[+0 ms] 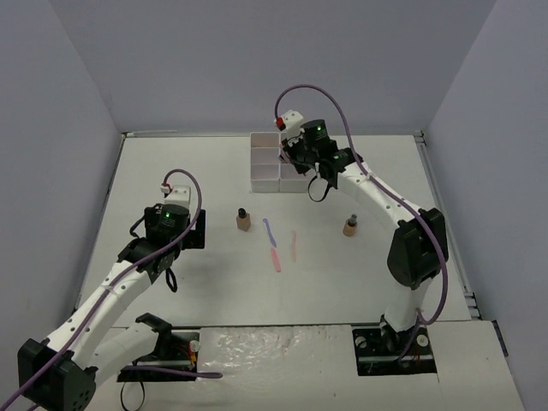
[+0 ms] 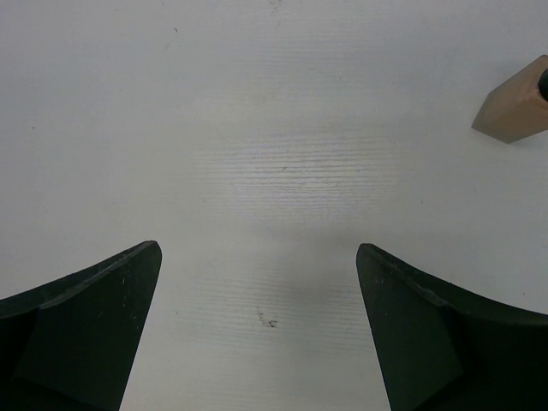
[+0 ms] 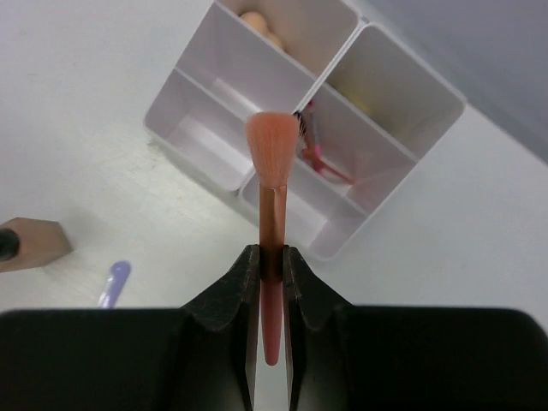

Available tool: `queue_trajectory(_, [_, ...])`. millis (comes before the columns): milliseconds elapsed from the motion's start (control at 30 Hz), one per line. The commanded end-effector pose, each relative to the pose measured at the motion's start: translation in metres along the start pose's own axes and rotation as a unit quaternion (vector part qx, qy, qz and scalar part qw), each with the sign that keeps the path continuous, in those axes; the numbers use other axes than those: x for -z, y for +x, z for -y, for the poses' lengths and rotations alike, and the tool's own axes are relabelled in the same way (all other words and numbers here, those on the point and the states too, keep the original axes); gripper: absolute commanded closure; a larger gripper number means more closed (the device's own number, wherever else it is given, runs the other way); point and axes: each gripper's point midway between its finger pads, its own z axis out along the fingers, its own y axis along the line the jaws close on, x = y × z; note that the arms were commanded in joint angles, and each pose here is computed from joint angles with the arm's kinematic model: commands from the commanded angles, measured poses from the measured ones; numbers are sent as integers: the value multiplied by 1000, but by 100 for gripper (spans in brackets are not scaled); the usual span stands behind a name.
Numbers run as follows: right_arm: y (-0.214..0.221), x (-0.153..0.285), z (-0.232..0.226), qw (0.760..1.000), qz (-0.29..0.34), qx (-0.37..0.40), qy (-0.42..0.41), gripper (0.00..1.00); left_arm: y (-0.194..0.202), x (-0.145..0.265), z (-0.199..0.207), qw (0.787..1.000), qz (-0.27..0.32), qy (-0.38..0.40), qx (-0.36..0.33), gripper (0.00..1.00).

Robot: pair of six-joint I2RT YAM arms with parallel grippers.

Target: Organize the makeup

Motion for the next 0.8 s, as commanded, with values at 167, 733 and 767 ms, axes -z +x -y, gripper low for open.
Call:
queue_trajectory(167, [-50,-26,44,967,125,195,-106,98,-23,3,1,999,33,3,19,3])
queue_trajectory(733, [-49,-66,57,948,174,231,-135,97,-18,-2,-2,1000,22,-10,9,3])
queue_trajectory(767, [-49,-66,57,947,176,233,-136,97,-18,-2,-2,1000,23,-10,9,3])
